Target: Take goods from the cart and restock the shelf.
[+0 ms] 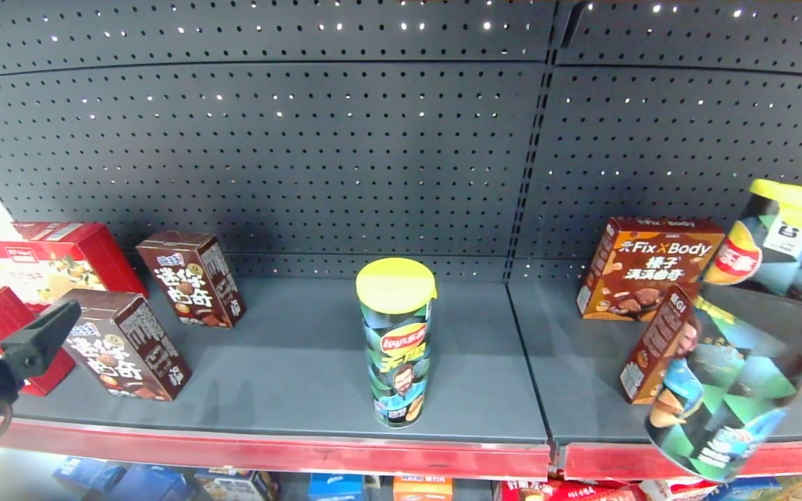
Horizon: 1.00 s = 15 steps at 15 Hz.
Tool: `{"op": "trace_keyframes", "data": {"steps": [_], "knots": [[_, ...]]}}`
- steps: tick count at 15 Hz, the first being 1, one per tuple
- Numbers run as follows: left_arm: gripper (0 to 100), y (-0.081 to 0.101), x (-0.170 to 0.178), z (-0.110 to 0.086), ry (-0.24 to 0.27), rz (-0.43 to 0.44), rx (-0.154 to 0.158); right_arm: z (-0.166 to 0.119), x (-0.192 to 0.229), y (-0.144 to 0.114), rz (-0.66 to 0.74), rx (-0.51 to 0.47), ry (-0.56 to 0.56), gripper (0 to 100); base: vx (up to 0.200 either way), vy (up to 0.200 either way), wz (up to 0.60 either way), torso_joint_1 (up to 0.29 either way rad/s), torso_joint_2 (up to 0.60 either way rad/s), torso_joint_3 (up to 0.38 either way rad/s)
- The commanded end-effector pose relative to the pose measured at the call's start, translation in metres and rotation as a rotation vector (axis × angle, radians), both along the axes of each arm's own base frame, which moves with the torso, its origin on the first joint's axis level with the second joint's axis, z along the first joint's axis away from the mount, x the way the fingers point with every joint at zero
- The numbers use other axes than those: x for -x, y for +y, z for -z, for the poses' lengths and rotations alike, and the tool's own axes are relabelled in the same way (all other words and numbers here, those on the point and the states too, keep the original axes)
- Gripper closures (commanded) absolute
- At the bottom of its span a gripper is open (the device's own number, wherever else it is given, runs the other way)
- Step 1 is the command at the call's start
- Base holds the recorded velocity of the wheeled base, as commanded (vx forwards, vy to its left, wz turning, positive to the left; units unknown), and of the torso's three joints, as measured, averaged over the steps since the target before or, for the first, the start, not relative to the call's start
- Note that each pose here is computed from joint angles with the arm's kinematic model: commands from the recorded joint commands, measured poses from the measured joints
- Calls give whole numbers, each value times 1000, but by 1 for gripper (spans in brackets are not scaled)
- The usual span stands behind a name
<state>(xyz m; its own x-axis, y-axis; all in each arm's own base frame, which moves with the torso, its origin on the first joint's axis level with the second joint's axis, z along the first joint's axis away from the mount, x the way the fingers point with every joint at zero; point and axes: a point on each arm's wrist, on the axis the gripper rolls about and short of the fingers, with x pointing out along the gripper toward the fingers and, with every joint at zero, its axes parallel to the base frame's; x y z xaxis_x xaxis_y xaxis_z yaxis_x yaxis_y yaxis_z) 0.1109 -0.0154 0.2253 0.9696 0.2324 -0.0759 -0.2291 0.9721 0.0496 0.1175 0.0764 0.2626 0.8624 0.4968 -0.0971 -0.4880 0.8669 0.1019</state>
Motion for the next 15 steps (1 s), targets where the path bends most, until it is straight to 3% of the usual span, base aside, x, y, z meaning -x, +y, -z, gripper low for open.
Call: {"op": "trace_keyframes", "data": {"steps": [1,5,10,13,15], "knots": [[0,-1,-2,1,10,-1,-3,10,-28,27,-53,37,52,100,0,0,0,0,0,0],[0,-2,-2,1,11,15,-6,21,-46,47,-154,67,58,100,0,0,0,0,0,0],[0,-2,-2,0,13,17,-34,26,-91,79,-167,65,22,100,0,0,0,0,0,0],[0,-2,-1,-1,9,20,-57,38,-120,81,-234,64,31,100,0,0,0,0,0,0],[0,-1,1,-6,-11,15,-53,49,-149,82,-220,77,-10,100,0,0,0,0,0,0]]}}
